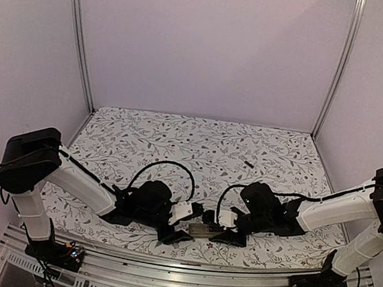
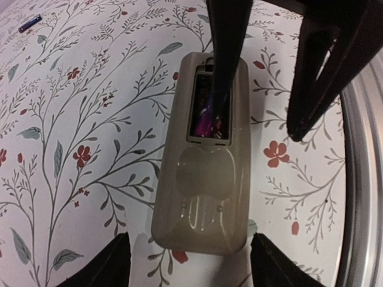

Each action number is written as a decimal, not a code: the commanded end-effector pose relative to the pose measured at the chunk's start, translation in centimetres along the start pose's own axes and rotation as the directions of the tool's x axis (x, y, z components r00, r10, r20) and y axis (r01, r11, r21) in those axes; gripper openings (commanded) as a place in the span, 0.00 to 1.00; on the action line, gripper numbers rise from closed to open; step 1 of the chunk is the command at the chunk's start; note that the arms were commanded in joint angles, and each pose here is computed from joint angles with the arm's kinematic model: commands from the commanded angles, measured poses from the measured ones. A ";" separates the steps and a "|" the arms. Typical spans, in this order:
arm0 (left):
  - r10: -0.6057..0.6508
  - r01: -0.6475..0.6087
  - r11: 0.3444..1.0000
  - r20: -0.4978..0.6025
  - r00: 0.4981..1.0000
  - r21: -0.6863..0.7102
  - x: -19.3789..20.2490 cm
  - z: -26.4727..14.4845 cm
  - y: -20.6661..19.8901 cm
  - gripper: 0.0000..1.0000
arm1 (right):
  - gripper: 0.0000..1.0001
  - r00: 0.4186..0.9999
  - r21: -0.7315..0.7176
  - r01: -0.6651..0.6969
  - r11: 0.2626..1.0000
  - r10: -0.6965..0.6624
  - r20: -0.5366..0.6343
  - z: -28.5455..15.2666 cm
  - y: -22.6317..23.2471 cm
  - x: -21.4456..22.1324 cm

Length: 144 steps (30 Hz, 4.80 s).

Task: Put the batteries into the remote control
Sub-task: Adjust the remote control without the battery cover at the center of the board, then pick up the battery at the center of the board.

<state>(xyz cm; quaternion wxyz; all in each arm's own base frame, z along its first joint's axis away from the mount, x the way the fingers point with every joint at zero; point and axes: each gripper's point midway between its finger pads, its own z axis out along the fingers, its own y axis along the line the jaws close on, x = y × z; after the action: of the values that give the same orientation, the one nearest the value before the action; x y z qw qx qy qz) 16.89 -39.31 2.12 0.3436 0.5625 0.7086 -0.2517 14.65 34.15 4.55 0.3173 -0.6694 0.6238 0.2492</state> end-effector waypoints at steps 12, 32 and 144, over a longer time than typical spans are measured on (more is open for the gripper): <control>-0.036 0.037 0.999 0.069 0.997 -0.017 -0.8 -2.2 1.2 0.71 | 0.43 0.972 -0.001 0.080 0.997 -0.079 -0.220 -0.8 -0.2 1.4; -0.053 0.057 0.998 0.113 0.992 -0.036 -0.8 -3.7 2.1 0.71 | 0.44 0.946 0.031 0.067 0.997 -0.054 -0.320 0.7 -1.4 2.9; -0.043 0.051 0.997 0.120 0.992 -0.063 -2.0 -4.1 3.1 0.72 | 0.02 0.578 0.553 -0.608 0.570 0.795 -0.185 -5.7 -30.8 14.6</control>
<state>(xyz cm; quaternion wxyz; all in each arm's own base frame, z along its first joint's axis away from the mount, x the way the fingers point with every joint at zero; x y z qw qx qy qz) 18.30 -36.65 5.04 0.3796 0.5258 0.7106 -0.2730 48.15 20.79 1.54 0.2041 -0.2886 0.9341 0.0492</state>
